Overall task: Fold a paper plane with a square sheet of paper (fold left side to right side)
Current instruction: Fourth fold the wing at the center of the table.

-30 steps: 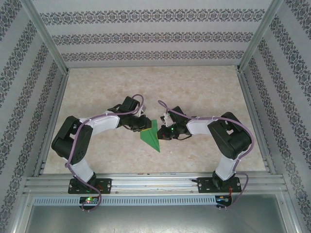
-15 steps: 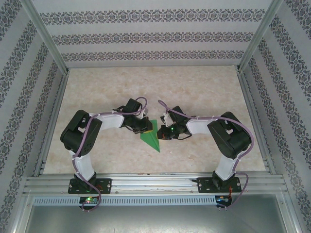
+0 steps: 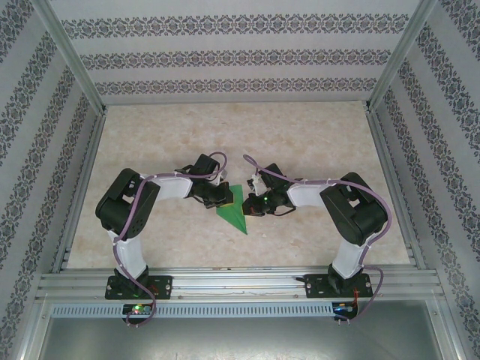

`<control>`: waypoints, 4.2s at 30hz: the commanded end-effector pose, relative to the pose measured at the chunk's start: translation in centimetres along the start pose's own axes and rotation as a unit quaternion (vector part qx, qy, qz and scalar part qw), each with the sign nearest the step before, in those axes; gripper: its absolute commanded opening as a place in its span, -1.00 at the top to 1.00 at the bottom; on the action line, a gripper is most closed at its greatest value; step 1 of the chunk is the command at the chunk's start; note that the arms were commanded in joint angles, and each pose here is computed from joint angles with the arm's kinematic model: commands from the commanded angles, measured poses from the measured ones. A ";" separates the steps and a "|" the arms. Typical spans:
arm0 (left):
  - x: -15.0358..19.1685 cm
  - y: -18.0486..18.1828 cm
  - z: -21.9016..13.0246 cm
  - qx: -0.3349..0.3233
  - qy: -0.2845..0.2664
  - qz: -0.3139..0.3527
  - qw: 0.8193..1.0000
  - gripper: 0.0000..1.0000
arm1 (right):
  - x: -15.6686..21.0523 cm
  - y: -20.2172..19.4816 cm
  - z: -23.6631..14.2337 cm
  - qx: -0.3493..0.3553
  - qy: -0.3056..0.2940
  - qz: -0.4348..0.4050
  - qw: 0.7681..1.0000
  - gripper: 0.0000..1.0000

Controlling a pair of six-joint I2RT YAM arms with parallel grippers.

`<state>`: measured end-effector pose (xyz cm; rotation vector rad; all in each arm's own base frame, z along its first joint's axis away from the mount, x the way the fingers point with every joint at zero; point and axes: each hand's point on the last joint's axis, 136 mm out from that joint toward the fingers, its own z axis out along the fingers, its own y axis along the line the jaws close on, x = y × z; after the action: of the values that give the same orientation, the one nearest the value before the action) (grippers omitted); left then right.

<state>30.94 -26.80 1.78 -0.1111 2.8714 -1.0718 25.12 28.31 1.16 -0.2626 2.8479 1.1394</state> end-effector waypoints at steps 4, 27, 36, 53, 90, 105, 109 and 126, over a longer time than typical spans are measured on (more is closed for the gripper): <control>2.1 3.7 1.2 -0.046 0.024 -0.020 0.998 0.89 | 3.0 -5.8 1.5 0.106 0.039 0.034 0.993 1.00; 2.9 4.9 1.2 -0.063 0.026 -0.029 0.997 0.94 | -1.9 1.8 -2.7 0.009 -0.031 0.012 0.999 0.42; 2.9 4.9 1.0 -0.063 0.024 -0.029 0.997 0.94 | -0.6 2.5 -5.9 0.004 -0.037 0.008 0.999 0.42; 2.7 4.6 0.9 -0.063 0.025 -0.025 0.997 0.95 | 3.9 5.4 -1.7 -0.081 0.054 0.024 0.995 1.00; 2.7 4.8 1.0 -0.067 0.026 -0.026 0.997 0.95 | 7.6 1.2 0.1 -0.012 0.091 0.053 0.994 1.00; 2.8 4.9 1.0 -0.068 0.027 -0.027 0.997 0.95 | 8.2 0.4 0.3 0.004 0.098 0.060 0.993 1.00; 2.7 4.9 1.0 -0.069 0.026 -0.027 0.997 0.95 | 8.3 0.2 0.2 0.008 0.096 0.060 0.994 1.00; 2.5 5.1 0.9 -0.073 0.024 -0.031 0.997 0.96 | 10.8 -0.8 -0.4 0.011 0.113 0.079 0.990 1.00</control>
<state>30.84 -26.77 1.68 -0.0931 2.8320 -1.0937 17.61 28.16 1.45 -0.2335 2.9778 1.2654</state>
